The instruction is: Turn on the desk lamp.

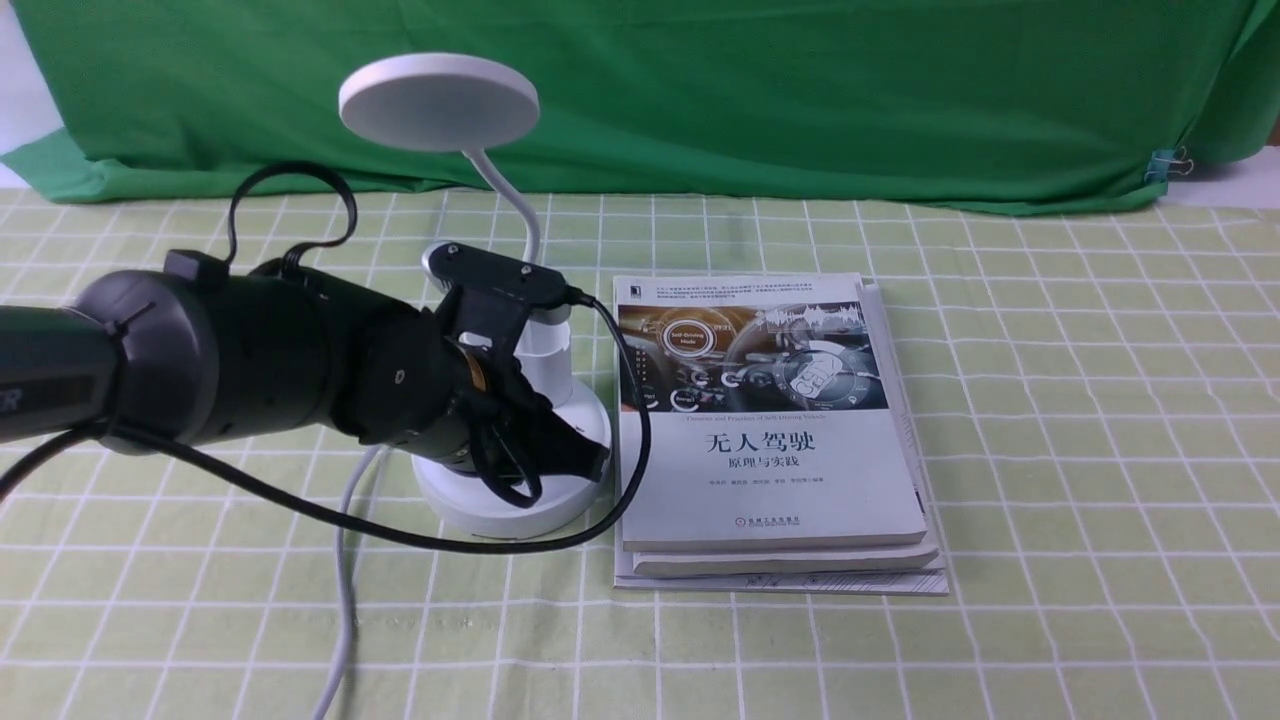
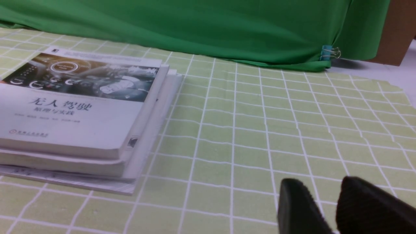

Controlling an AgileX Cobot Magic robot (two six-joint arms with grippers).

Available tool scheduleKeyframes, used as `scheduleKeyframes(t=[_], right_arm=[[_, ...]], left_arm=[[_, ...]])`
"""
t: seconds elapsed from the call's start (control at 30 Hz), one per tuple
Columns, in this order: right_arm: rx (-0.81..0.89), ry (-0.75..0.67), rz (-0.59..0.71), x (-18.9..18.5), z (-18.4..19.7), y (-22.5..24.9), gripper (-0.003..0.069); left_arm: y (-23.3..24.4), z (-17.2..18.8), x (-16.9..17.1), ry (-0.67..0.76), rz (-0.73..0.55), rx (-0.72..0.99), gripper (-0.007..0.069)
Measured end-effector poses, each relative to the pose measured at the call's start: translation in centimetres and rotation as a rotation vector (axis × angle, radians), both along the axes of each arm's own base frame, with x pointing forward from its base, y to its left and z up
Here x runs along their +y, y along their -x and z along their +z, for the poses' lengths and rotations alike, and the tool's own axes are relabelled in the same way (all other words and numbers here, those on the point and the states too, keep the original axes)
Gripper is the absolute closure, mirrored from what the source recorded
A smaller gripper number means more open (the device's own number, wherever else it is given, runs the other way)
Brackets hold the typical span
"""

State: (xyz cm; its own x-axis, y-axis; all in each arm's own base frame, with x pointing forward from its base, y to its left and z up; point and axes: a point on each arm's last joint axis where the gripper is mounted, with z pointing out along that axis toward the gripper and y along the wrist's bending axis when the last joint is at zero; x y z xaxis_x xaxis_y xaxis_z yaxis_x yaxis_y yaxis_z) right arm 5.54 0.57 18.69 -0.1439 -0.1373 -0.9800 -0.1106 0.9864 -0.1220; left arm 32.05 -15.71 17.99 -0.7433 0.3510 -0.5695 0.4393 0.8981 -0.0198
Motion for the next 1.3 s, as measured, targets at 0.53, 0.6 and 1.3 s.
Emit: scheduleKeyframes(t=[0.53, 0.6, 1.3], right_arm=[[0.0, 0.0, 0.0, 0.0, 0.0, 0.0, 0.0414], [0.0, 0.0, 0.0, 0.0, 0.0, 0.0, 0.0414], [0.0, 0.0, 0.0, 0.0, 0.0, 0.0, 0.0414]], left_arm=[[-0.2, -1.1, -0.1, -0.008, 0.004, 0.028, 0.0606], [-0.2, -1.2, -0.1, -0.009, 0.004, 0.03, 0.0606], [2.5, 4.1, 1.2, 0.041, 0.001, -0.075, 0.0606]])
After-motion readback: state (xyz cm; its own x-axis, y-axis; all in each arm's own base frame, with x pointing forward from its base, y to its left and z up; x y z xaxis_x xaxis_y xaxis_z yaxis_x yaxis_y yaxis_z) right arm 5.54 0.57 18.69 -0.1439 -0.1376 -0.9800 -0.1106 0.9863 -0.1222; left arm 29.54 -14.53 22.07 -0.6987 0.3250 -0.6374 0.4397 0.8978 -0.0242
